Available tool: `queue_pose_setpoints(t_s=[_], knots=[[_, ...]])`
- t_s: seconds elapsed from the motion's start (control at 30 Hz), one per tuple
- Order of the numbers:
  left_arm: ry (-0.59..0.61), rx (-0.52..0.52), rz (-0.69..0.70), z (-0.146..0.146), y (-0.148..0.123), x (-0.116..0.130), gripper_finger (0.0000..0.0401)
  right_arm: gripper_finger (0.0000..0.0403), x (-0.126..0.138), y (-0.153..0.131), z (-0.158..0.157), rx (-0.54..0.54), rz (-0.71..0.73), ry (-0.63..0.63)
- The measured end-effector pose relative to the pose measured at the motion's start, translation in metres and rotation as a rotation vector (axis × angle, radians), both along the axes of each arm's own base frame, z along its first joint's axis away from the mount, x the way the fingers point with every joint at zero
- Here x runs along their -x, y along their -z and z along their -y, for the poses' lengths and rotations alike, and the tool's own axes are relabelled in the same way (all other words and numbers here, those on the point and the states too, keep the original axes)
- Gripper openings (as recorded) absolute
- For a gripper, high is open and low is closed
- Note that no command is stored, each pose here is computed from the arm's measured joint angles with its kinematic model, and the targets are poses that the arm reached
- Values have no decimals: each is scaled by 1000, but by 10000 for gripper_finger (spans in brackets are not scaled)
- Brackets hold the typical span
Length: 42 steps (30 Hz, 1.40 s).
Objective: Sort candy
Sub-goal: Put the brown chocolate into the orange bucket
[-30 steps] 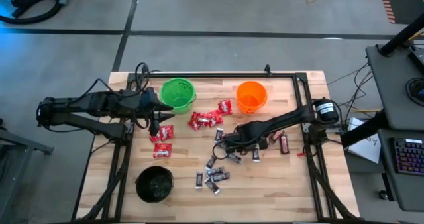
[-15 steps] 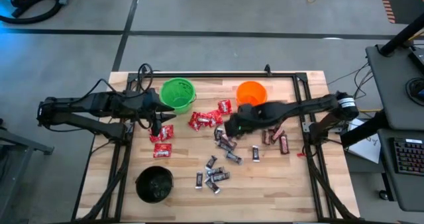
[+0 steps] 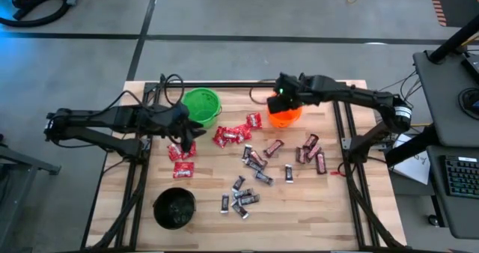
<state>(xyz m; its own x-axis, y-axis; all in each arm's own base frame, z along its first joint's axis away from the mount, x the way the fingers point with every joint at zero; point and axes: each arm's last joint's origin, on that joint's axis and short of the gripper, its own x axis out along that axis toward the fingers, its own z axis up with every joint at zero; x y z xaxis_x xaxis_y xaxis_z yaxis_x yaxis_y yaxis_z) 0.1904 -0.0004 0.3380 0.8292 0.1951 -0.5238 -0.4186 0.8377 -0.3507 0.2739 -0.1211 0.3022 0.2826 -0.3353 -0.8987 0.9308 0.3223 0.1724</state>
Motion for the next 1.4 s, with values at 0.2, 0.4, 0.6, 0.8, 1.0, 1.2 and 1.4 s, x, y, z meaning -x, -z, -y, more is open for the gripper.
queue_pose_setpoints(t_s=[0.2, 0.4, 0.6, 0.8, 1.0, 1.2, 1.4], knots=[[-54, 97, -9, 0, 5, -5, 127, 76, 6, 9, 23, 16, -78, -38], [-98, 208, -80, 1, 11, 1, 127, 86, 4, 14, 25, 21, -114, -85], [-153, 305, -188, 2, 20, 8, 127, 103, 4, 15, 26, 21, -119, -92], [-208, 351, -235, 2, 24, 12, 127, 104, 4, 15, 26, 23, -122, -101], [-227, 371, -233, 2, 25, 12, 127, 105, 3, 15, 25, 7, -113, -124], [-245, 390, -229, 2, 25, 12, 127, 125, 3, 15, 26, 22, -117, -137], [-251, 394, -228, 2, 25, 11, 127, 189, 3, 15, 27, 42, -131, -125]])
